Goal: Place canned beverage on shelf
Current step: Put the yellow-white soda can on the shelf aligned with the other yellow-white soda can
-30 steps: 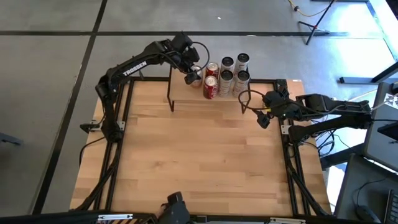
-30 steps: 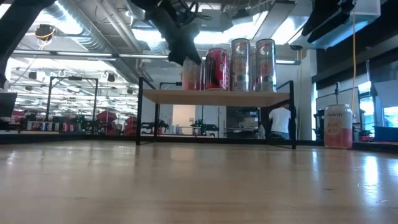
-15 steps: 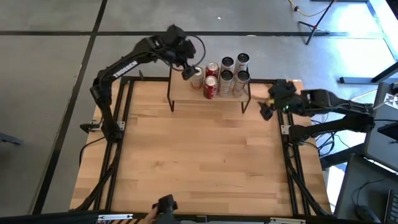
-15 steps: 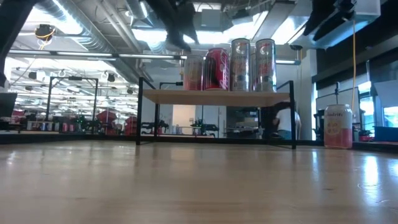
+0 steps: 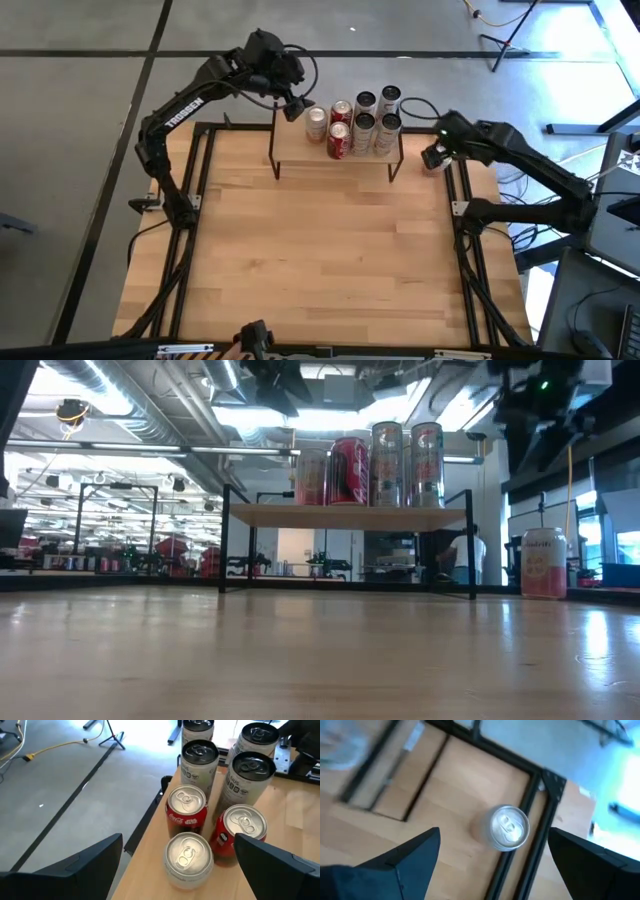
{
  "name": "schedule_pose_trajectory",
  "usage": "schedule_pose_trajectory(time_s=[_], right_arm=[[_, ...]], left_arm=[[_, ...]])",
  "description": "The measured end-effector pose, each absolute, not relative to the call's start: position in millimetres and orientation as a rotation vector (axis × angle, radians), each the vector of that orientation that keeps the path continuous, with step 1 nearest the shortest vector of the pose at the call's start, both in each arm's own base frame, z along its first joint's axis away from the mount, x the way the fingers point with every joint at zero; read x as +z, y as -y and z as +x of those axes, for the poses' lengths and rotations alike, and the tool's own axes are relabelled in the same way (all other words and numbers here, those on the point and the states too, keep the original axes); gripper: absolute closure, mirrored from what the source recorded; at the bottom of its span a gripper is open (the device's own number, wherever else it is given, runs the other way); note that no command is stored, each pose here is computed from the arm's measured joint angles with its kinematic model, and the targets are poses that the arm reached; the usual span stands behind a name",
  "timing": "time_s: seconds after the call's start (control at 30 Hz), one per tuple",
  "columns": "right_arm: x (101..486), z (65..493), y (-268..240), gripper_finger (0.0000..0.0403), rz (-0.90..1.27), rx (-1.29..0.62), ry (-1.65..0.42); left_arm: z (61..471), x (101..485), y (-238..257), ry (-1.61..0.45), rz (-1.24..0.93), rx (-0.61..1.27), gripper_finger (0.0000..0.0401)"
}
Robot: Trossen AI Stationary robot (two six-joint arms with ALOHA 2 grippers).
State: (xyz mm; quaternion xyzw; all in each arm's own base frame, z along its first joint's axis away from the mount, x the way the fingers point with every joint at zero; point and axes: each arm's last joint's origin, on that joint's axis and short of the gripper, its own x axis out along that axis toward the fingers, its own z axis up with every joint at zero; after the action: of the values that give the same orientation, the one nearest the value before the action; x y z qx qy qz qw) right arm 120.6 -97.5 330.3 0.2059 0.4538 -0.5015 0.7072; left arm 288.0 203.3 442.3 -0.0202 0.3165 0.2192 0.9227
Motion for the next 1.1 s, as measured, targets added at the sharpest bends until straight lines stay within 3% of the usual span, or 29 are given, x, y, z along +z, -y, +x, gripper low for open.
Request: schedule_pose_trajectory(time_s=[0.43,1.1], right_arm=[[280,124,142,0.0047,0.593,-1.324,-1.226],[237,123,155,0.0047,0.637,-1.414,-1.105]], left_arm=[[296,442,-191,-0.651,-0.029,0.407,0.0031],[298,443,-191,-0.643,0.002,0.397,0.0031]])
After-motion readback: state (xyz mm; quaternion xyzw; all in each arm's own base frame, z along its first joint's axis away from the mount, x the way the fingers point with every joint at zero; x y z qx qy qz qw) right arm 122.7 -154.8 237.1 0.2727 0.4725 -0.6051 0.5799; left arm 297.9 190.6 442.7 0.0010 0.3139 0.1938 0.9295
